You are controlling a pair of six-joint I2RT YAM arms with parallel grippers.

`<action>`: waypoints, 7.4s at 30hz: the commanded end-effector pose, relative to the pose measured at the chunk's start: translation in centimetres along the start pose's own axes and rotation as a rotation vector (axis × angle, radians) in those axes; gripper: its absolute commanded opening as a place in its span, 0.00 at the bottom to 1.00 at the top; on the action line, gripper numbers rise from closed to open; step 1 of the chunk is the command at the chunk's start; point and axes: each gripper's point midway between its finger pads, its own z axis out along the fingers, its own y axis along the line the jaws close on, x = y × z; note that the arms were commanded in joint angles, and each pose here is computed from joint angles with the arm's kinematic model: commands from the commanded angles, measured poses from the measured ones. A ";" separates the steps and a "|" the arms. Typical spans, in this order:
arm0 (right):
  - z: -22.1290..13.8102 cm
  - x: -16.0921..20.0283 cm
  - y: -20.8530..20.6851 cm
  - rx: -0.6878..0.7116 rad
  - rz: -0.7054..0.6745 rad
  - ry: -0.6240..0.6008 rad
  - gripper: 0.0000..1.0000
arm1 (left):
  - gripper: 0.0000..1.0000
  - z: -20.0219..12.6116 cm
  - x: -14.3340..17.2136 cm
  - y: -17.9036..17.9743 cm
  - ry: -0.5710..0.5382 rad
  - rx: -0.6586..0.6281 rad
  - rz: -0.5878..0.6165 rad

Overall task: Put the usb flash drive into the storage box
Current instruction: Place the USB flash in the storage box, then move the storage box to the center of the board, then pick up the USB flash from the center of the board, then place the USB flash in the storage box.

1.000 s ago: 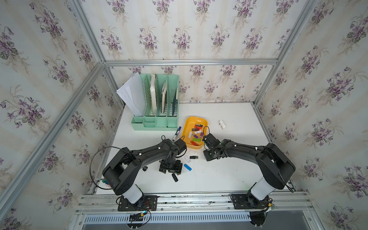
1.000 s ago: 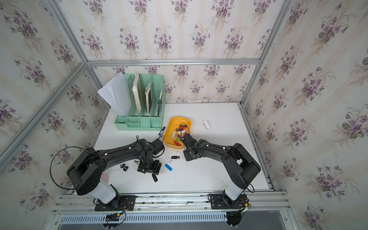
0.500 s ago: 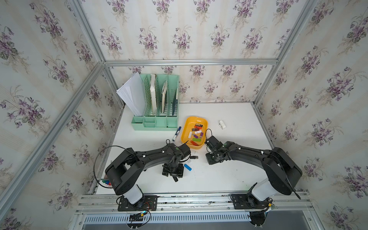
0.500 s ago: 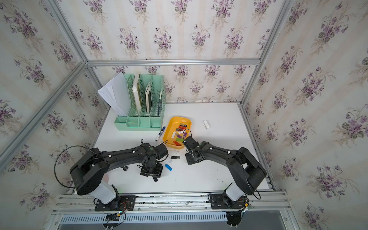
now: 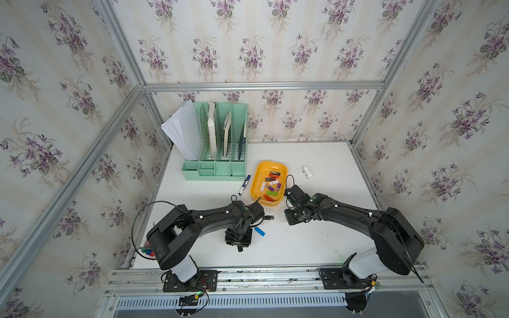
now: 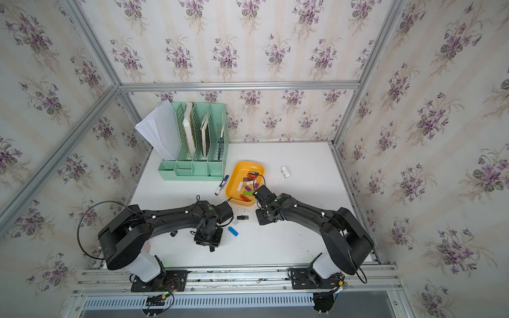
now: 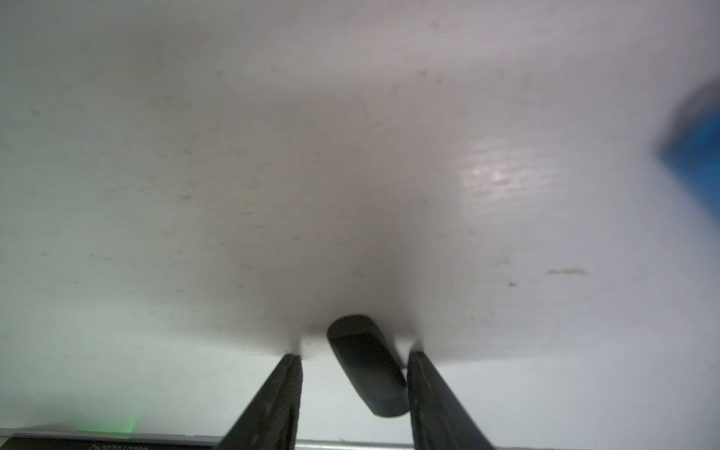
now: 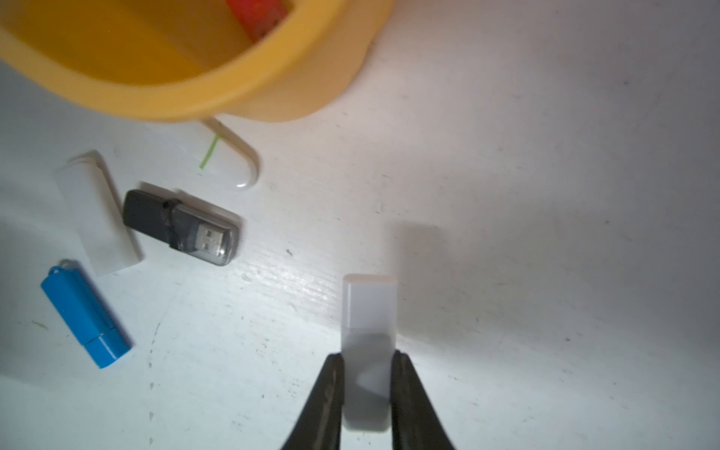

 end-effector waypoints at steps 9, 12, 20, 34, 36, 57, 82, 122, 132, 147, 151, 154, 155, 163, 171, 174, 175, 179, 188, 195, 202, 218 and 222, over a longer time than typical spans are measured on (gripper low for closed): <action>-3.1 -1.4 -0.7 0.050 0.011 -0.043 0.20 | 0.33 0.4 0.1 -0.1 0.005 0.008 -0.003; -3.9 -2.7 -0.6 0.056 0.006 -0.062 0.18 | 0.31 0.5 0.1 -0.2 0.011 0.006 0.008; -5.5 -8.4 0.9 0.019 -0.014 -0.142 0.17 | 0.31 0.2 -0.2 -0.2 0.011 -0.003 0.028; -1.1 -16.0 4.9 -0.121 -0.057 -0.150 0.17 | 0.30 0.1 -1.2 1.9 0.039 -0.007 0.009; -0.1 -16.7 5.1 -0.128 -0.059 -0.138 0.17 | 0.30 0.1 -1.4 2.3 0.043 -0.006 0.002; 6.0 -20.5 6.9 -0.210 0.072 -0.078 0.16 | 0.30 0.7 -1.4 4.4 0.058 0.020 -0.036; 4.2 -20.0 6.8 -0.219 0.068 -0.069 0.46 | 0.30 0.4 -1.2 4.8 0.051 0.029 -0.049; -4.4 -10.2 5.0 -0.131 0.014 0.014 0.62 | 0.30 0.1 -0.9 4.9 0.057 0.047 -0.065; -3.7 -8.1 0.9 -0.103 0.067 0.063 0.62 | 0.33 0.6 -0.7 4.0 0.069 0.067 -0.080; -4.4 -7.6 0.1 -0.094 0.094 0.057 0.61 | 0.26 -0.3 -0.8 4.3 0.036 0.061 -0.081; -4.7 -7.3 -0.2 -0.087 0.103 0.050 0.61 | 0.26 -2.7 -1.9 4.4 -0.011 0.048 -0.061; -4.8 -7.2 -0.5 -0.079 0.115 0.040 0.61 | 0.26 -4.5 -2.9 4.1 -0.042 0.050 -0.043; -4.8 -7.1 -0.7 -0.070 0.124 0.041 0.61 | 0.26 -5.1 -3.3 3.9 -0.052 0.050 -0.035; -5.7 -6.6 -5.2 -0.029 0.306 -0.013 0.61 | 0.26 -11.1 -10.0 1.0 -0.175 0.056 0.082; -7.0 -5.1 -6.1 -0.019 0.339 -0.029 0.61 | 0.27 -14.4 -17.4 -2.8 -0.249 0.055 0.195; -7.3 -4.6 -6.4 -0.013 0.352 -0.032 0.61 | 0.27 -14.5 -19.4 -3.9 -0.259 0.057 0.222; -7.4 -4.5 -6.5 -0.011 0.355 -0.034 0.61 | 0.27 -14.4 -20.0 -4.3 -0.262 0.060 0.228; -7.9 -4.2 -6.7 -0.011 0.365 -0.047 0.61 | 0.27 -13.8 -22.1 -5.3 -0.278 0.056 0.252; -8.1 -3.4 -7.2 -0.005 0.376 -0.044 0.61 | 0.28 -11.6 -25.4 -6.7 -0.302 0.037 0.276; -8.3 -2.9 -7.6 0.002 0.384 -0.046 0.62 | 0.28 -10.6 -27.2 -7.0 -0.322 0.008 0.286; -8.2 -2.5 -7.9 -0.002 0.388 -0.045 0.62 | 0.29 -8.9 -28.4 -6.7 -0.315 -0.027 0.278; -8.0 -2.3 -7.8 -0.016 0.383 -0.044 0.62 | 0.32 -7.0 -29.0 -6.5 -0.293 -0.074 0.294; -7.9 -2.2 -7.6 -0.026 0.383 -0.042 0.62 | 0.34 -7.2 -28.9 -6.5 -0.291 -0.071 0.289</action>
